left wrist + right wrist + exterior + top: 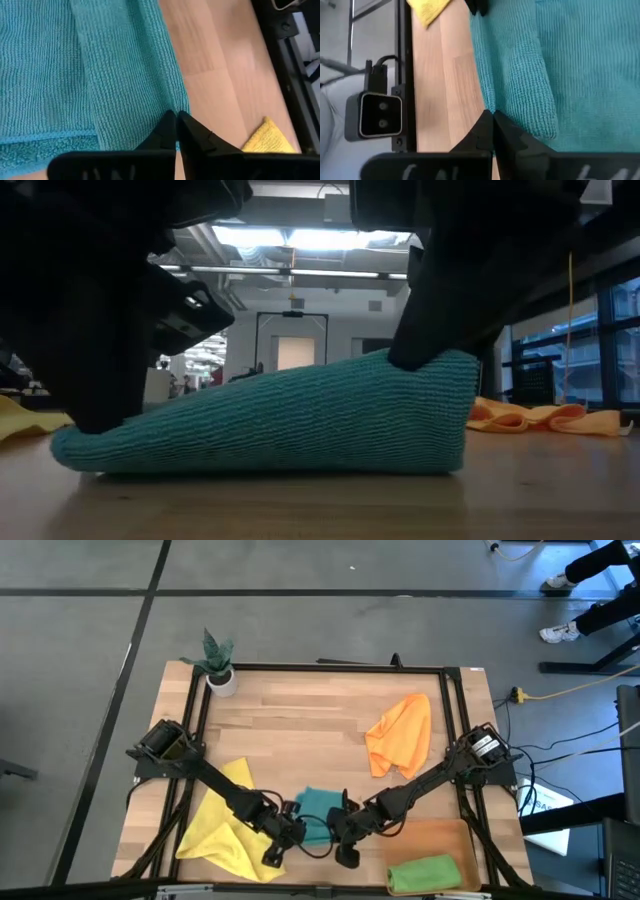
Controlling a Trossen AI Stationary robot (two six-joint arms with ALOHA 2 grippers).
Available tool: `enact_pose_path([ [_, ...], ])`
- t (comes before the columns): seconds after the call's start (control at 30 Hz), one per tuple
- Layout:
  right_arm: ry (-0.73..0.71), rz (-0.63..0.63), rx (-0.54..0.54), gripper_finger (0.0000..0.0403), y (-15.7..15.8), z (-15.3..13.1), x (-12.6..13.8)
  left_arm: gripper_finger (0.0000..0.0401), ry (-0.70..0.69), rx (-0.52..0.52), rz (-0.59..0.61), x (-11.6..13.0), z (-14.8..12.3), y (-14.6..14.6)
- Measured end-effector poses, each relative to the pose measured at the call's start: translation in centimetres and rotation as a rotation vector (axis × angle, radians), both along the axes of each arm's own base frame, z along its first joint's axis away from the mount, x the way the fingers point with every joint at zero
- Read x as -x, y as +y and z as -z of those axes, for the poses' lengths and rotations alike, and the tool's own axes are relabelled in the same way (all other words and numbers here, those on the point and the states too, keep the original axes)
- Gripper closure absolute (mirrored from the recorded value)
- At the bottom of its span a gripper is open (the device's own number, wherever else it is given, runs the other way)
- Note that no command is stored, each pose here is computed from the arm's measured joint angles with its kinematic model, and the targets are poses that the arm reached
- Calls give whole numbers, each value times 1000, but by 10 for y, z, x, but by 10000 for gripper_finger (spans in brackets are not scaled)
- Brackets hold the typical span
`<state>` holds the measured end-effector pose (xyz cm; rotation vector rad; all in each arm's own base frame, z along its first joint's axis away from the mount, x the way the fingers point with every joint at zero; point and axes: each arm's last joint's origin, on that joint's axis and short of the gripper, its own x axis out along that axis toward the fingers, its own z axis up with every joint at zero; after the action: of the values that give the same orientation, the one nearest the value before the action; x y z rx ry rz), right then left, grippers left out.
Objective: Roll microfiber towels into tight, uniform cylinder then place into a basket
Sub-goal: Roll the blue microfiber towel
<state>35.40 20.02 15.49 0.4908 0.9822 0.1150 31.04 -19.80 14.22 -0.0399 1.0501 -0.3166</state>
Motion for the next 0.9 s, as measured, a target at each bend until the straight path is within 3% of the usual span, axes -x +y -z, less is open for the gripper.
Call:
enact_pose_path([
  [0.37,38,16,-45,396,0,0,1,401,-74,-22,-64,1,-18,4],
  [0.57,50,4,-56,398,0,1,2,401,-110,-46,-159,1,-23,6],
  [0.73,125,85,-17,398,-7,5,5,401,-93,-14,-202,1,-23,6],
  [0.9,139,90,-10,398,-10,7,5,401,-61,37,-188,1,-23,5],
])
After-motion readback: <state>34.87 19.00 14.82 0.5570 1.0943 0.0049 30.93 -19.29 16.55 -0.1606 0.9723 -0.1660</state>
